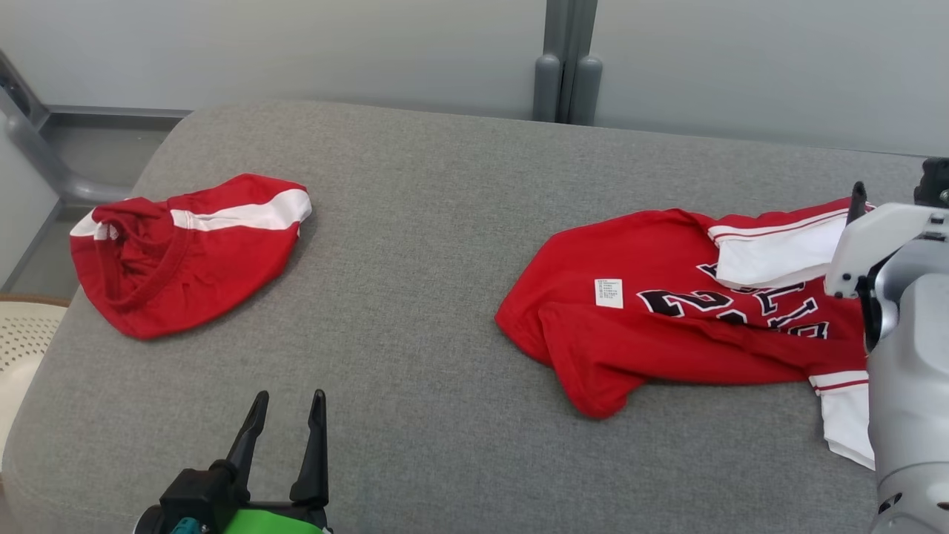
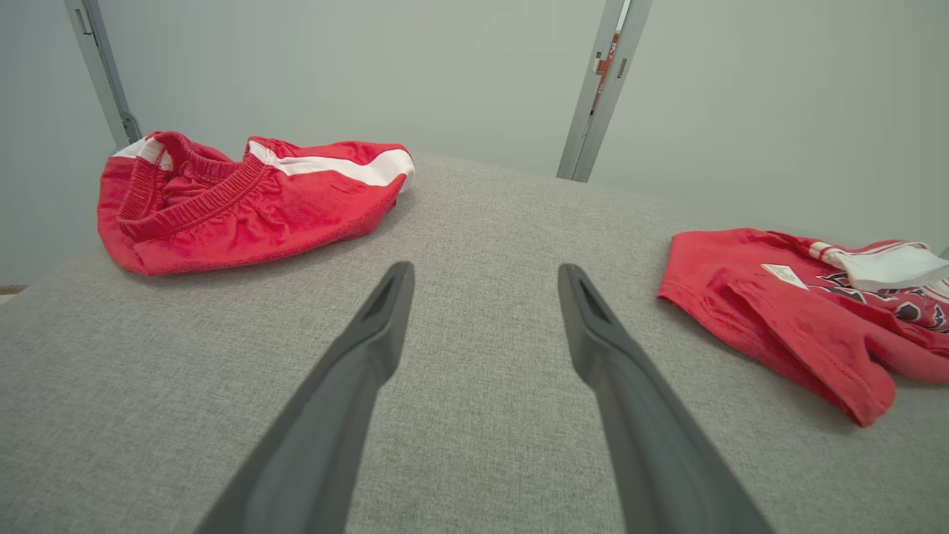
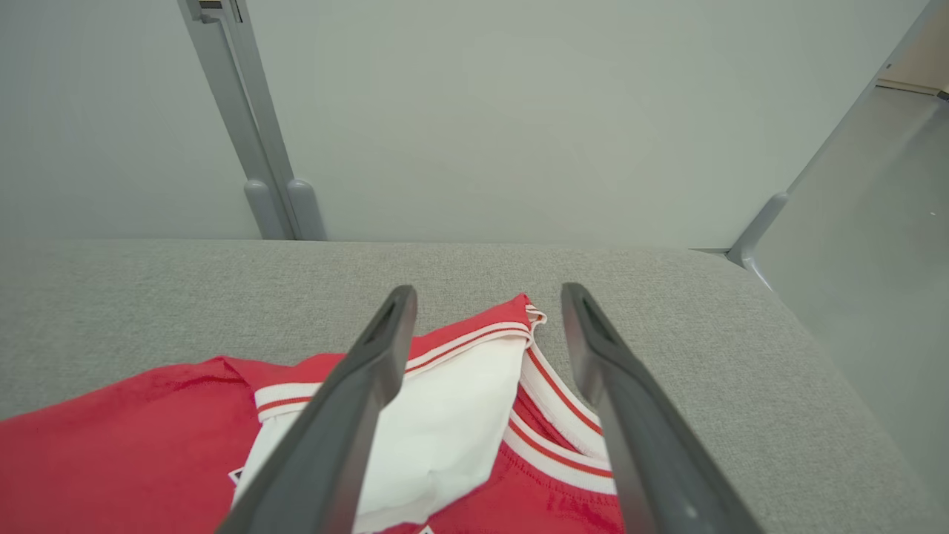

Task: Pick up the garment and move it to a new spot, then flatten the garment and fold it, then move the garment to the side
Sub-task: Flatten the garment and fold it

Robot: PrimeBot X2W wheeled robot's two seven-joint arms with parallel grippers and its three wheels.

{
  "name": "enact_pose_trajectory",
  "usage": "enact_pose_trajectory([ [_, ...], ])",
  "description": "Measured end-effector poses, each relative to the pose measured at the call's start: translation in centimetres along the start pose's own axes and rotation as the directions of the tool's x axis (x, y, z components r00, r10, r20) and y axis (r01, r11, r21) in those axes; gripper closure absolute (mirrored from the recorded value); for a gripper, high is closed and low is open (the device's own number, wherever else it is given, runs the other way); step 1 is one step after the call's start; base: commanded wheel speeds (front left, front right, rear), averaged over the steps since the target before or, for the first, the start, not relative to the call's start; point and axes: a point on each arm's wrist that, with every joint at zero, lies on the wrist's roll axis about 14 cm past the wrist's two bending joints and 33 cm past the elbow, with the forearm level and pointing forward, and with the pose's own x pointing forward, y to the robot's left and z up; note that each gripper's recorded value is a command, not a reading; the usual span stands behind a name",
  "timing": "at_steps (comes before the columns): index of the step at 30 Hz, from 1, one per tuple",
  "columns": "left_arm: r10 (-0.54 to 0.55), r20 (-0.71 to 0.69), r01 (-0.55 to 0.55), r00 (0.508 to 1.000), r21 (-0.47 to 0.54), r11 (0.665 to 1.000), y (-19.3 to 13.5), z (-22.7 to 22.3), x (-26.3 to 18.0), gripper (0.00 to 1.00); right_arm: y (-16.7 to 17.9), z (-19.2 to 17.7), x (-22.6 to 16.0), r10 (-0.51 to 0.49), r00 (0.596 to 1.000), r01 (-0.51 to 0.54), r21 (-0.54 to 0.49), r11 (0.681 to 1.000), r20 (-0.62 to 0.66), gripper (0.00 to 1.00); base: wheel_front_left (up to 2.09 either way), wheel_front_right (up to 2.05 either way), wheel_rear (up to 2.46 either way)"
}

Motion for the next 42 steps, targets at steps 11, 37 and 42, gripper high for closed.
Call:
enact_pose_trajectory([
  [11,-0.054,0.005,0.054,0.999,-0.010,0.999,-1.5,0.0,0.2,0.00,2.2,-3.0,-5.6,0.099,0.987,-0.093,-0.047,0.995,0.128,0.00,0.00,0.00,0.00],
  [37,-0.148,0.033,0.149,0.988,-0.013,0.989,-4.2,0.7,0.8,0.00,5.0,-5.8,-19.6,0.202,0.938,-0.225,0.051,0.973,0.283,0.00,0.00,0.00,0.00],
  [42,-0.151,0.026,0.152,0.988,-0.011,0.988,-4.3,0.5,0.8,0.00,3.9,-5.6,-19.6,0.165,0.942,-0.196,0.082,0.977,0.293,0.00,0.00,0.00,0.00],
])
